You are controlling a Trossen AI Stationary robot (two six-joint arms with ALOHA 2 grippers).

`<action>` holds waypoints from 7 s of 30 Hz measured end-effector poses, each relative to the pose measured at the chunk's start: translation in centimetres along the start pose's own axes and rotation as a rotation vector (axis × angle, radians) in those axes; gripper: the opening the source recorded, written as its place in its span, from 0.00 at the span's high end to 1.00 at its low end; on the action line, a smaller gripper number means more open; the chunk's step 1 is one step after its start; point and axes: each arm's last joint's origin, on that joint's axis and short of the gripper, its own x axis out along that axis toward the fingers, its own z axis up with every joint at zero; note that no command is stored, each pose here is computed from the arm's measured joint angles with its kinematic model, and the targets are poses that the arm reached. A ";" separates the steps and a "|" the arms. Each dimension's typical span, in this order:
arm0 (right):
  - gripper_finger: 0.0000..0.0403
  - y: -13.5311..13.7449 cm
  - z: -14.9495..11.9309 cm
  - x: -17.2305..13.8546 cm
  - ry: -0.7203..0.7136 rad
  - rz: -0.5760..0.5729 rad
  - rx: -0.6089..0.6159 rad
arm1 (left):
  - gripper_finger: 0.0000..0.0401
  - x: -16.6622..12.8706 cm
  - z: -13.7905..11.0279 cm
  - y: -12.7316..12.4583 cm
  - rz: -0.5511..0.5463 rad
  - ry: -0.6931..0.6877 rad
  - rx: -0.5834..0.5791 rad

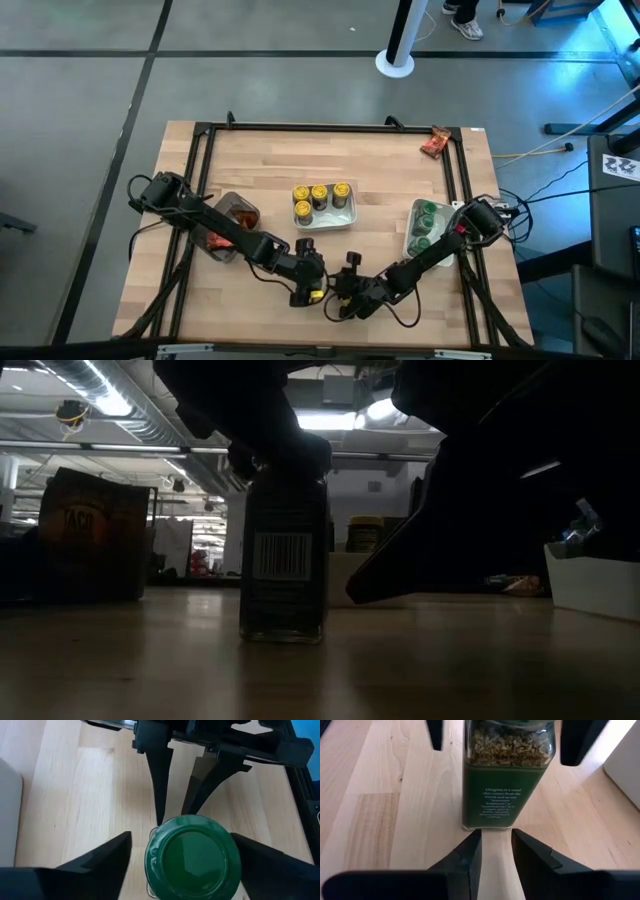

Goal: Sort spices by type
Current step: Put the green seasoning bottle into the right white bin, then put the orange seasoning pack into the black bin

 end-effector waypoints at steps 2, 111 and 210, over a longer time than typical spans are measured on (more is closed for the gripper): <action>0.73 0.0 0.0 0.0 0.000 0.000 0.000 | 0.18 0.0 0.0 0.0 0.000 0.000 0.011; 0.48 -11.2 6.3 -21.3 -0.052 -0.421 0.397 | 0.13 -11.0 -9.4 -0.1 0.006 -0.326 0.108; 0.14 -9.5 -7.7 -24.9 0.444 -0.343 0.590 | 0.13 -11.4 -8.2 -0.4 0.009 -0.455 0.124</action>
